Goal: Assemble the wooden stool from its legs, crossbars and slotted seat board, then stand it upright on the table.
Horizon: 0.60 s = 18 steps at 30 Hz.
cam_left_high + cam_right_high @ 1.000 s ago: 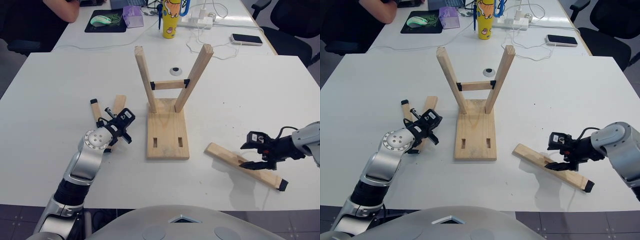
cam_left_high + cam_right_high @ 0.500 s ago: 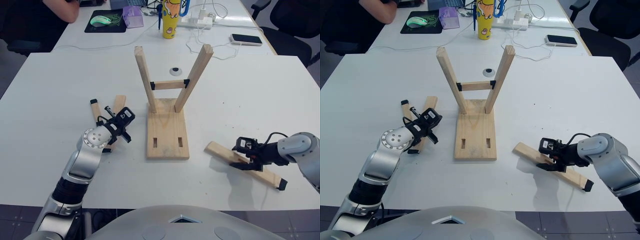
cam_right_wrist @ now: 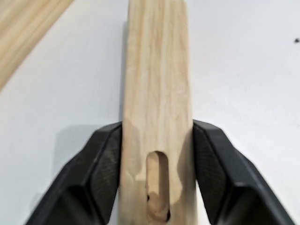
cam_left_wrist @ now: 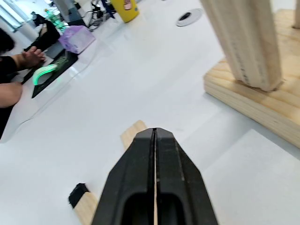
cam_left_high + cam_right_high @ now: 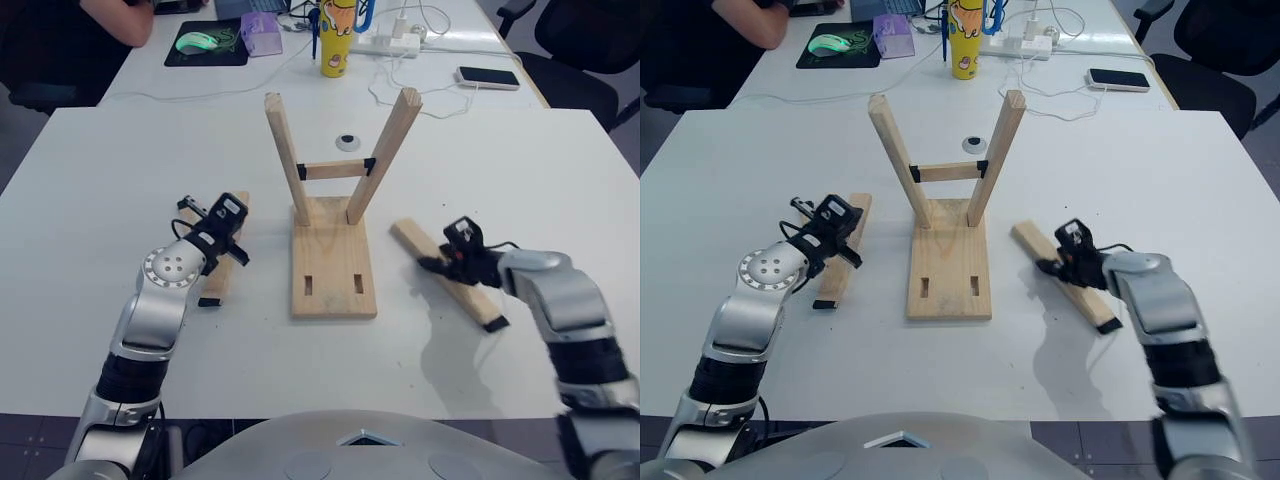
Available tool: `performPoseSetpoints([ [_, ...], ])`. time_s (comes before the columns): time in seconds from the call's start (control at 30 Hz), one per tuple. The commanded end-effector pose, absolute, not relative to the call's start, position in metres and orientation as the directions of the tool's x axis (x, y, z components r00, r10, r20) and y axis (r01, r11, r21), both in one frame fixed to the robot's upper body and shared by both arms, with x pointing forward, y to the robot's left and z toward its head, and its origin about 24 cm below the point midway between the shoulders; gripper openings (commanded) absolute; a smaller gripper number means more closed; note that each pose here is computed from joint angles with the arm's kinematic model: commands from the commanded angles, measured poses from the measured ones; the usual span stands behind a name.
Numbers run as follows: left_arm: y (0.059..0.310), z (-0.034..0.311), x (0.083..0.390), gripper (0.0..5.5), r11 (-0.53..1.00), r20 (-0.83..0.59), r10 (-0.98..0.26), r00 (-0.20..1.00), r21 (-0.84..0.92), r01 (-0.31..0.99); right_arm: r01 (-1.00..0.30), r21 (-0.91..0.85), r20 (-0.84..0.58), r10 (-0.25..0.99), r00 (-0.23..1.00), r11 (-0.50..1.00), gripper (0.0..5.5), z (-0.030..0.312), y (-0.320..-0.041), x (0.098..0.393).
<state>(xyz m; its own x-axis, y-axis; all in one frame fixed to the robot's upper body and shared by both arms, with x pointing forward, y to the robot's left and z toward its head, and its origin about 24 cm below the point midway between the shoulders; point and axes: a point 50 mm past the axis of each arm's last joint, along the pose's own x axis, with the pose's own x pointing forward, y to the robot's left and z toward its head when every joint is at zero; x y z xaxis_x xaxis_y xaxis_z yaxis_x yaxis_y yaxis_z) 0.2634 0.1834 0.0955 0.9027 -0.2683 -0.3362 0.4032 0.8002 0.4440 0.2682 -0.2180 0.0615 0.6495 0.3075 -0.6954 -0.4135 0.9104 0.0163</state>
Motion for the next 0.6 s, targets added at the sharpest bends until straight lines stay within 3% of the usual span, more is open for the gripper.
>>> performPoseSetpoints([
  [0.03, 0.192, 0.104, 0.276, 0.00, 0.851, -0.284, -0.198, 0.938, 0.425, 0.309, -0.187, 0.047, -0.683, 0.168, 0.711, 0.981, 2.08, 0.062, -0.212, 0.298],
  [0.1, 0.192, 0.106, 0.282, 0.00, 0.859, -0.266, -0.173, 0.948, 0.430, 0.278, -0.074, 0.058, -0.683, 0.094, 0.725, 0.996, 2.07, 0.059, -0.218, 0.305],
  [0.27, 0.195, 0.105, 0.284, 0.00, 0.870, -0.273, -0.152, 0.950, 0.420, 0.260, 0.006, 0.033, -0.714, 0.019, 0.700, 0.999, 2.07, 0.054, -0.231, 0.303],
  [0.47, 0.208, 0.106, 0.281, 0.00, 0.926, -0.268, -0.116, 0.956, 0.320, 0.202, -0.043, 0.081, -0.690, 0.087, 0.718, 0.996, 3.25, 0.062, -0.219, 0.297],
  [0.6, 0.212, 0.107, 0.279, 0.53, 0.954, -0.250, -0.111, 0.962, 0.244, 0.174, -0.043, 0.087, -0.660, 0.090, 0.746, 0.995, 3.82, 0.073, -0.213, 0.299],
])
